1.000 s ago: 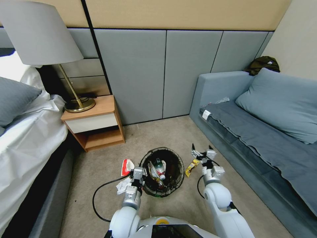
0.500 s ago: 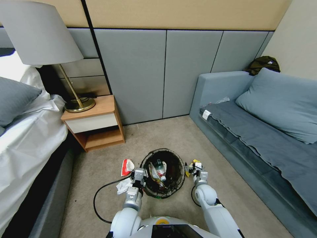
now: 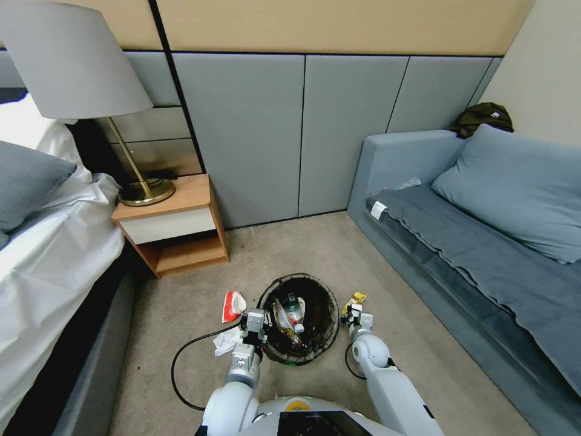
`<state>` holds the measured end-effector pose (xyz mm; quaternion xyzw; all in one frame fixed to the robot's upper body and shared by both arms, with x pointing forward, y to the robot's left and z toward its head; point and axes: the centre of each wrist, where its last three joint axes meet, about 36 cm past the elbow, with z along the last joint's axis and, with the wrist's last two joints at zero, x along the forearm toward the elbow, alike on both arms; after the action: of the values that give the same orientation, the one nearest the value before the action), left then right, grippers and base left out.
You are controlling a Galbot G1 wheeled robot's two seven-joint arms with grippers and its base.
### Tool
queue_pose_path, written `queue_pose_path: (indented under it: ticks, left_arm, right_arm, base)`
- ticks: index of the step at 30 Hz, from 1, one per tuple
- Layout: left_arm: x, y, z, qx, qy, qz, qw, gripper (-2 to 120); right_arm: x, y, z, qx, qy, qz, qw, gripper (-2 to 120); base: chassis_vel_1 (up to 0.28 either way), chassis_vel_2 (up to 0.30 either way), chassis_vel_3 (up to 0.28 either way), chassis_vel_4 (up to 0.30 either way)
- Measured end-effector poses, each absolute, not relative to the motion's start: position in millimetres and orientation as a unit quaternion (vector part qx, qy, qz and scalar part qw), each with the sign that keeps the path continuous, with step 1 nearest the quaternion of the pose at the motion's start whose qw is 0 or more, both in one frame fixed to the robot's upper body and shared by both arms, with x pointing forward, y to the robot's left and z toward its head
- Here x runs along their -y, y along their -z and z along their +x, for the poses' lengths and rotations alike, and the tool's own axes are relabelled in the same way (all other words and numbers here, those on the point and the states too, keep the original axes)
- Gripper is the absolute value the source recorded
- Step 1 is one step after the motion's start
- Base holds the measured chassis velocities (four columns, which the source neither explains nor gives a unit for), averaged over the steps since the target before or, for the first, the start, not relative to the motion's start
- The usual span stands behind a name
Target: Pick up the trash bin, then pick up the garbage from the floor and place it into the trash bin.
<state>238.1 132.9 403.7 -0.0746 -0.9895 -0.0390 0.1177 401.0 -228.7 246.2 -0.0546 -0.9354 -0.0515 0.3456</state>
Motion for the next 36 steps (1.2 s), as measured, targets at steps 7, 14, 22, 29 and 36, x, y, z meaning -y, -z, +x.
queue_pose_path:
  ticks: [7,14,22,29,36]
  left_arm:
    - [-133,-403,236,0.989,0.04,-0.072,0.12,1]
    - [-132,-401,235,0.989,0.041,-0.071,0.122,1]
    - [-135,-400,234,0.989,0.044,-0.067,0.123,1]
    - [-135,-400,234,0.989,0.044,-0.067,0.123,1]
    - [-135,-399,233,0.989,0.043,-0.067,0.125,1]
  right_arm:
    - [235,-237,415,0.941,0.052,-0.05,0.331,100]
    - [238,-226,421,0.94,0.052,-0.053,0.334,97]
    - [253,-199,416,0.935,0.044,-0.065,0.347,73]
    - [257,-186,410,0.934,0.035,-0.066,0.349,56]
    - [260,-179,411,0.935,0.03,-0.065,0.348,52]
  base:
    - [0.0,0.0,0.0,0.0]
    - [0.0,0.0,0.0,0.0]
    - [0.0,0.0,0.0,0.0]
    - [0.0,0.0,0.0,0.0]
    - [0.0,0.0,0.0,0.0]
